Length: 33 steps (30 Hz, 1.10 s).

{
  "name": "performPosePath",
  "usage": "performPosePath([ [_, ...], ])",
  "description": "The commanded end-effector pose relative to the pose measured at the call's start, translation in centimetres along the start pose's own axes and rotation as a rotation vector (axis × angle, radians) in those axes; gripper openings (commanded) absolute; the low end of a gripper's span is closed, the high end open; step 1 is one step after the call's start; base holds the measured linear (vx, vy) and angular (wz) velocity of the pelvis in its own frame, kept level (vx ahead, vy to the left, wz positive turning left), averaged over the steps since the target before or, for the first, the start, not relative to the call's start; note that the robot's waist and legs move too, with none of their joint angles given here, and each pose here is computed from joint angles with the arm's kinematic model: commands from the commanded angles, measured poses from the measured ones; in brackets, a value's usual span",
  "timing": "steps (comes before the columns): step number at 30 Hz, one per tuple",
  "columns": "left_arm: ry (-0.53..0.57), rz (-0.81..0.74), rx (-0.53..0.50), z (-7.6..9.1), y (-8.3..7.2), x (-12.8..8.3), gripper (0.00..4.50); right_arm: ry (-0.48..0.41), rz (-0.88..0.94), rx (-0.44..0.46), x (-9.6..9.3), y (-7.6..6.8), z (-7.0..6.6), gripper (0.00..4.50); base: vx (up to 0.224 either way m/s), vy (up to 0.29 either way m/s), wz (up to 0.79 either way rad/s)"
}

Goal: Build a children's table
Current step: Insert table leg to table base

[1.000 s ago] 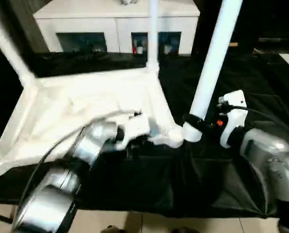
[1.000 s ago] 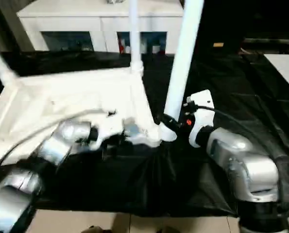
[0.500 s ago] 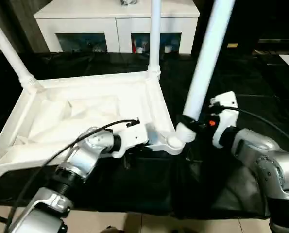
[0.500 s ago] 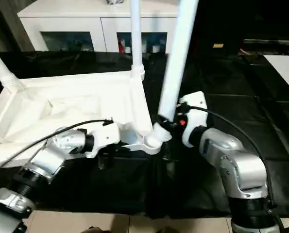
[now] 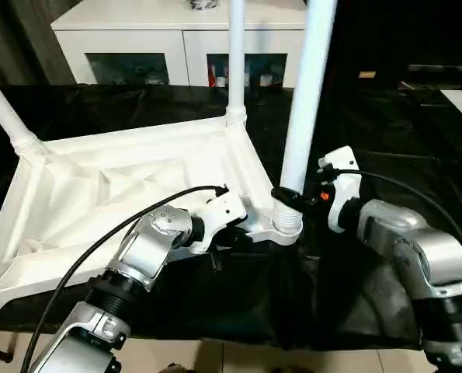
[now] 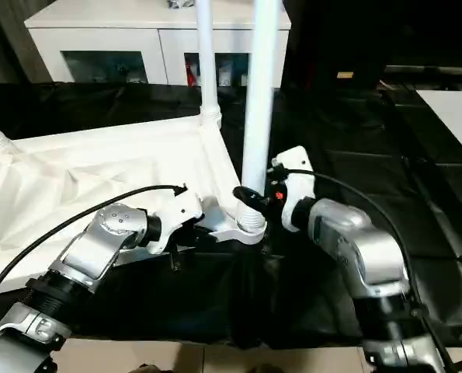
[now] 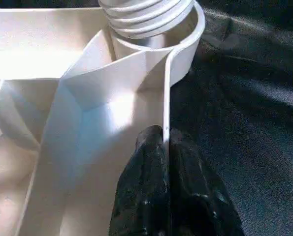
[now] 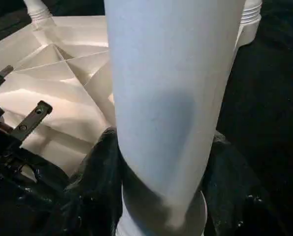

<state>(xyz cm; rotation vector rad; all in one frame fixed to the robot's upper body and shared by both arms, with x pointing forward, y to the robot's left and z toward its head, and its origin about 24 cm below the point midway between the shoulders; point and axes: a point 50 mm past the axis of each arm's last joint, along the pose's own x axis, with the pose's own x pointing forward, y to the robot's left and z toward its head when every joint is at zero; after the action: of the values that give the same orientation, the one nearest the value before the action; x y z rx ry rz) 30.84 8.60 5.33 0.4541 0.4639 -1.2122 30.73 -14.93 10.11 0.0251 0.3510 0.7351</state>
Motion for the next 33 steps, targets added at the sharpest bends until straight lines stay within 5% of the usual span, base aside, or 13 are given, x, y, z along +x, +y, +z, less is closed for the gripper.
performPosePath([
  [1,-0.003,0.035,-0.023,-0.5,0.1,0.0,0.00,-0.009,0.001,-0.029,0.1,-0.3,0.4,1.86,0.000,0.000,0.00],
  [25,-0.076,0.068,-0.032,0.3,0.8,-0.6,0.00,-0.014,-0.019,0.087,0.3,-1.0,-2.6,1.86,0.000,0.000,0.00],
  [26,-0.077,0.055,-0.044,0.3,0.7,-0.6,0.46,-0.015,-0.017,0.086,0.3,-1.0,-2.5,1.86,0.000,0.000,0.00],
  [33,-0.033,0.045,-0.023,-0.3,0.7,-0.9,0.63,-0.020,-0.011,0.076,0.3,-0.9,-2.3,1.86,0.000,0.000,0.00],
])
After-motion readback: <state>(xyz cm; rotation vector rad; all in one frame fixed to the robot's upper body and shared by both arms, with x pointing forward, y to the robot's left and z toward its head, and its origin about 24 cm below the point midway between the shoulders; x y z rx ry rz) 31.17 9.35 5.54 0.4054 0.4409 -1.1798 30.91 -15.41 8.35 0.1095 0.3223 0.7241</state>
